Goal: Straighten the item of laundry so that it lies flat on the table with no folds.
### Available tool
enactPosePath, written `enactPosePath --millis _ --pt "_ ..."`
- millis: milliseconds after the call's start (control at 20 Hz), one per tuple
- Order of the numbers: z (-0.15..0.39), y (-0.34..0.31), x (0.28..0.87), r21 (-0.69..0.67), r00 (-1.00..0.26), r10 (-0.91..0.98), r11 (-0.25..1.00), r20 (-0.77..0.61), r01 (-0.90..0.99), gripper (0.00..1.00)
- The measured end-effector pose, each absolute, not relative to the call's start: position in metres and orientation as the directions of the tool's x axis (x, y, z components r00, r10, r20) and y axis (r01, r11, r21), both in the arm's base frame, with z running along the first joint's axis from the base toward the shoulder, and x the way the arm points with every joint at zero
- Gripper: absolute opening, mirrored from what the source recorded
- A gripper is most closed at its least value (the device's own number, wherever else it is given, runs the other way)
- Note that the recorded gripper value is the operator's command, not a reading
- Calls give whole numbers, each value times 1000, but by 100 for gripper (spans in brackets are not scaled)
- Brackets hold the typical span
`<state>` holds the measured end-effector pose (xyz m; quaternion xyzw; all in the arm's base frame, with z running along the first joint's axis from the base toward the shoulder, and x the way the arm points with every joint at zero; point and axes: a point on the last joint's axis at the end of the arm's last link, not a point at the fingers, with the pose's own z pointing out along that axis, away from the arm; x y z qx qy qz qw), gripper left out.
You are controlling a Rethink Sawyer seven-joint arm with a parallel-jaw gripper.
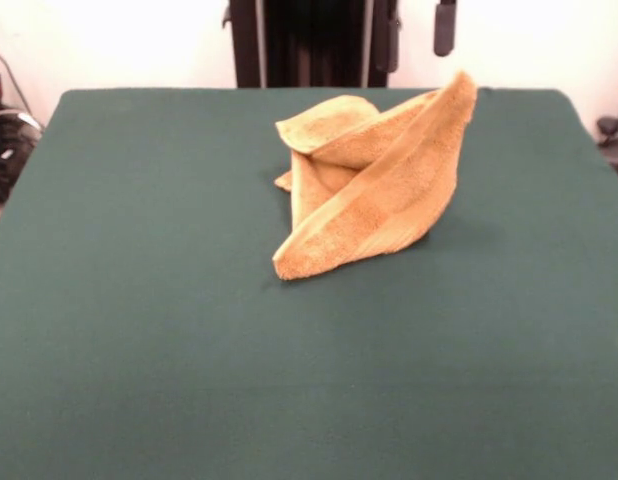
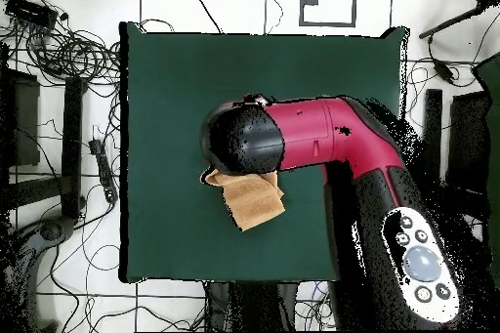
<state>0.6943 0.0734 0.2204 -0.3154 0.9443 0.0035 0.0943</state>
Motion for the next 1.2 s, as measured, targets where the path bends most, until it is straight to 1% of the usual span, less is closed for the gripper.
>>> enactPosePath --millis 1200 --pt "217 73 695 -61 -776 -605 794 -177 -605 100"
